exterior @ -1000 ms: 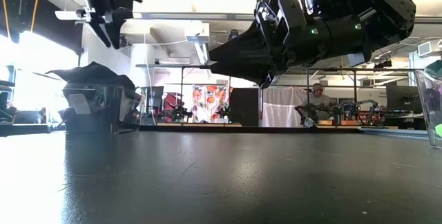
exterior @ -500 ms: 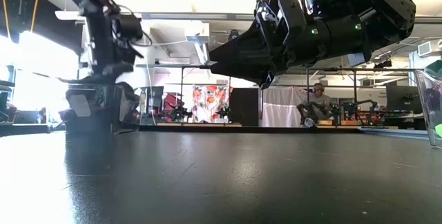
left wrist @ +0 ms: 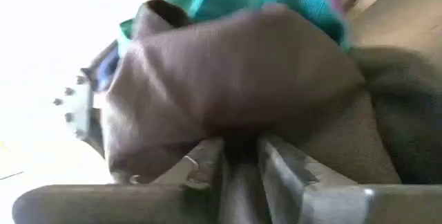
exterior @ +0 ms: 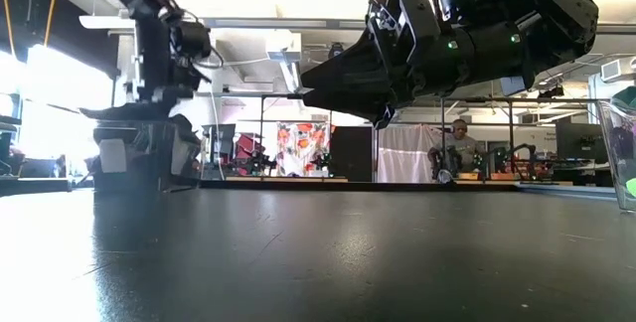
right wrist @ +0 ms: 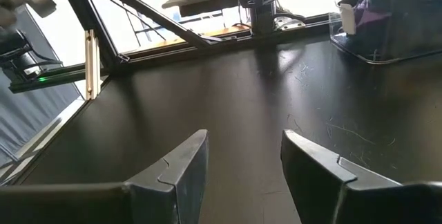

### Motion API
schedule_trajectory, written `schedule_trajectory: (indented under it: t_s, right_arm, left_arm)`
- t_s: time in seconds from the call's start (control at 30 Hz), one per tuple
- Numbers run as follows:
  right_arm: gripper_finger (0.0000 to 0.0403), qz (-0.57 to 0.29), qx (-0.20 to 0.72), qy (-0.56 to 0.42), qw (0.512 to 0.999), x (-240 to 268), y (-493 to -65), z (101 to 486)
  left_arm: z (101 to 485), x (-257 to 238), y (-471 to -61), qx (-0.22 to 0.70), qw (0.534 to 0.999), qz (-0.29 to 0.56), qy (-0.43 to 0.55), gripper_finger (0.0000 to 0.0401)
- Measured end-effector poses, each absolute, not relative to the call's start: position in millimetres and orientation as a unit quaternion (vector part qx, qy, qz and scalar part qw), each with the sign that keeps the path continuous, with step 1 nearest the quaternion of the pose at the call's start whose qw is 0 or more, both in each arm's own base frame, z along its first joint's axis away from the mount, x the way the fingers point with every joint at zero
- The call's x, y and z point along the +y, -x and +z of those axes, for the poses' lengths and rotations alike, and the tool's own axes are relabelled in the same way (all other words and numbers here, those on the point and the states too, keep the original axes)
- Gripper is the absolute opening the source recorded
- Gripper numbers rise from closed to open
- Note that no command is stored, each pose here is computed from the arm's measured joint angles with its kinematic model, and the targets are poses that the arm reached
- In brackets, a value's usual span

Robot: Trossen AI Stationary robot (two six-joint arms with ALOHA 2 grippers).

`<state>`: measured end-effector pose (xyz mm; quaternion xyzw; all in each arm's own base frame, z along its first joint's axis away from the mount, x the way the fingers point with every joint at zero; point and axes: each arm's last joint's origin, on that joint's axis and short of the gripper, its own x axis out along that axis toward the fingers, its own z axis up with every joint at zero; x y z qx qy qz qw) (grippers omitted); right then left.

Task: Sort towels by color in basket
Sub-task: Put the black towel into the top transparent bin

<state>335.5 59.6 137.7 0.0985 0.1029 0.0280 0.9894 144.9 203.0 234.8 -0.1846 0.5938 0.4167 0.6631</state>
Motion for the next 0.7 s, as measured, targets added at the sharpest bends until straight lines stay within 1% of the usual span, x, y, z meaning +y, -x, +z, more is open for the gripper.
schedule_trajectory:
  t_s: [0.17,0.27,0.33,0.43,0.5,0.6,0.7]
  right_arm:
    - [0.0175,0.028,0.104,-0.098,0.989,59.7,-335.4,137.4]
    - [0.0175,0.028,0.105,-0.098,0.989,59.6,-335.4,137.3]
    - [0.0175,0.028,0.105,-0.098,0.989,59.7,-335.4,137.3]
    - [0.0175,0.028,0.105,-0.098,0.989,59.6,-335.4,137.3]
    - [0.0175,0.028,0.105,-0.096,0.989,60.0,-335.3,137.3]
    - [0.0175,0.028,0.105,-0.096,0.989,59.9,-335.4,137.3]
    - [0.0175,0.028,0.105,-0.096,0.989,59.9,-335.4,137.3]
  left_arm:
    - [274.5,193.3,-141.5,0.581,0.661,0.431,0.199,0.0119]
    - [291.0,182.5,-136.6,0.572,0.647,0.451,0.224,0.0128]
    - [293.7,175.6,-133.3,0.577,0.636,0.455,0.237,0.0127]
    - [283.5,170.0,-128.8,0.606,0.612,0.444,0.248,0.0113]
    - [271.4,171.1,-128.3,0.608,0.607,0.445,0.251,0.0098]
    - [246.3,176.2,-131.4,0.609,0.609,0.437,0.258,0.0073]
    - [221.0,184.4,-138.4,0.605,0.624,0.428,0.247,0.0048]
